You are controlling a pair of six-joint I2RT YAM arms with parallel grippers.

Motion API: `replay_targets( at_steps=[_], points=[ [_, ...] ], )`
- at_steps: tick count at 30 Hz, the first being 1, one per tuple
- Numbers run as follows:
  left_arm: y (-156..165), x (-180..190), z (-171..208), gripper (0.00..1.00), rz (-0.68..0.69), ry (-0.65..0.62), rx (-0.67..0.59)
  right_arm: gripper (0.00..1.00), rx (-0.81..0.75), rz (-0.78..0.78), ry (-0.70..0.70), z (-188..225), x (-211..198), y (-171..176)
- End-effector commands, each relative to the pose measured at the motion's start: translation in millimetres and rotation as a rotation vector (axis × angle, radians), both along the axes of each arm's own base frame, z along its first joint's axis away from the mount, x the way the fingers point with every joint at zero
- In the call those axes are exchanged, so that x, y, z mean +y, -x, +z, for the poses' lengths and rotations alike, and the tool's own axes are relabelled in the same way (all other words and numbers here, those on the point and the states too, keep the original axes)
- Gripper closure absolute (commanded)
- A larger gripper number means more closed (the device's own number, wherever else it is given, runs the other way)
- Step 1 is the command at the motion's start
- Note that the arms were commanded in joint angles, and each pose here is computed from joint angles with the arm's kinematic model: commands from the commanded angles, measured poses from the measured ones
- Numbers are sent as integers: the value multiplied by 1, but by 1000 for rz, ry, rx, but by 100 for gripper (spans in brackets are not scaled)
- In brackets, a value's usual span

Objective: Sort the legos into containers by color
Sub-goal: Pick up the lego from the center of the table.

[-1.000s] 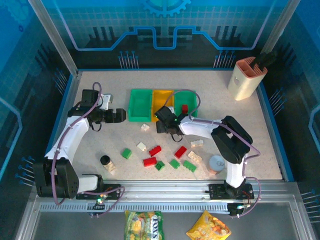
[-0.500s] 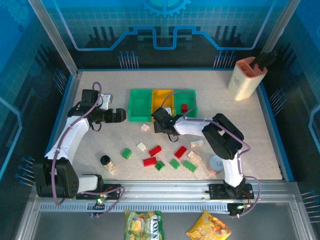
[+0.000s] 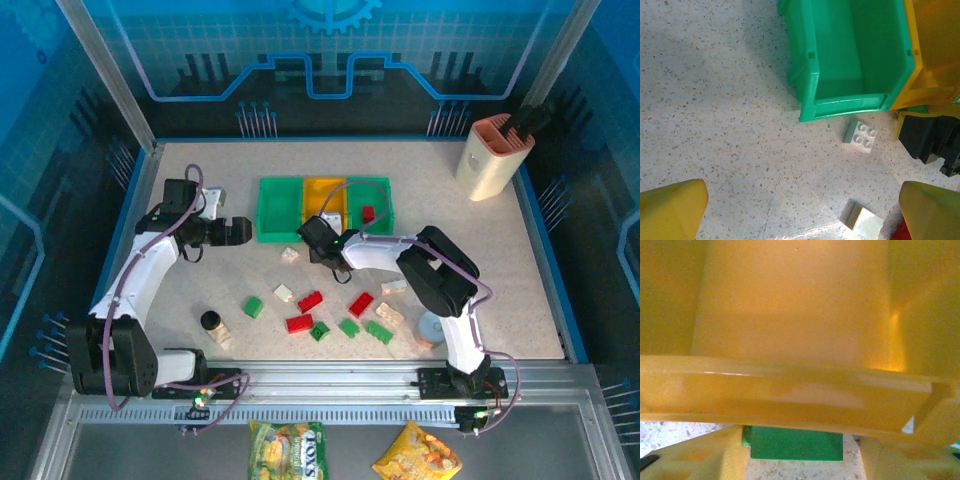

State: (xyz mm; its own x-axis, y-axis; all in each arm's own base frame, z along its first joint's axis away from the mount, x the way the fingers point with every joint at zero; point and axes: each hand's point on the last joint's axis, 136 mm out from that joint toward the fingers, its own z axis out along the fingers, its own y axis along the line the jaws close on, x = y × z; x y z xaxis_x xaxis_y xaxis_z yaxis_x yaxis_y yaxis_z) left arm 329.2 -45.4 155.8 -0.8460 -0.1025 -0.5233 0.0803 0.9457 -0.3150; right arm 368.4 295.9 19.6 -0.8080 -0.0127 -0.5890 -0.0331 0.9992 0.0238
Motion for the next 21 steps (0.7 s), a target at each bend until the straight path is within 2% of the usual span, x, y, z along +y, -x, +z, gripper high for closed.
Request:
replay_targets(
  at_steps=[1, 14, 21],
  points=[
    [2, 0, 2, 1, -7, -8, -22, 44, 15, -13, -3, -19, 5, 1],
    [3, -1, 3, 1, -10, -2, -23, 52, 4, -6, -8, -1, -2, 11],
    [3, -1, 3, 1, -13, 1, -22, 53, 25, 60, 1, 16, 0, 36]
  ],
)
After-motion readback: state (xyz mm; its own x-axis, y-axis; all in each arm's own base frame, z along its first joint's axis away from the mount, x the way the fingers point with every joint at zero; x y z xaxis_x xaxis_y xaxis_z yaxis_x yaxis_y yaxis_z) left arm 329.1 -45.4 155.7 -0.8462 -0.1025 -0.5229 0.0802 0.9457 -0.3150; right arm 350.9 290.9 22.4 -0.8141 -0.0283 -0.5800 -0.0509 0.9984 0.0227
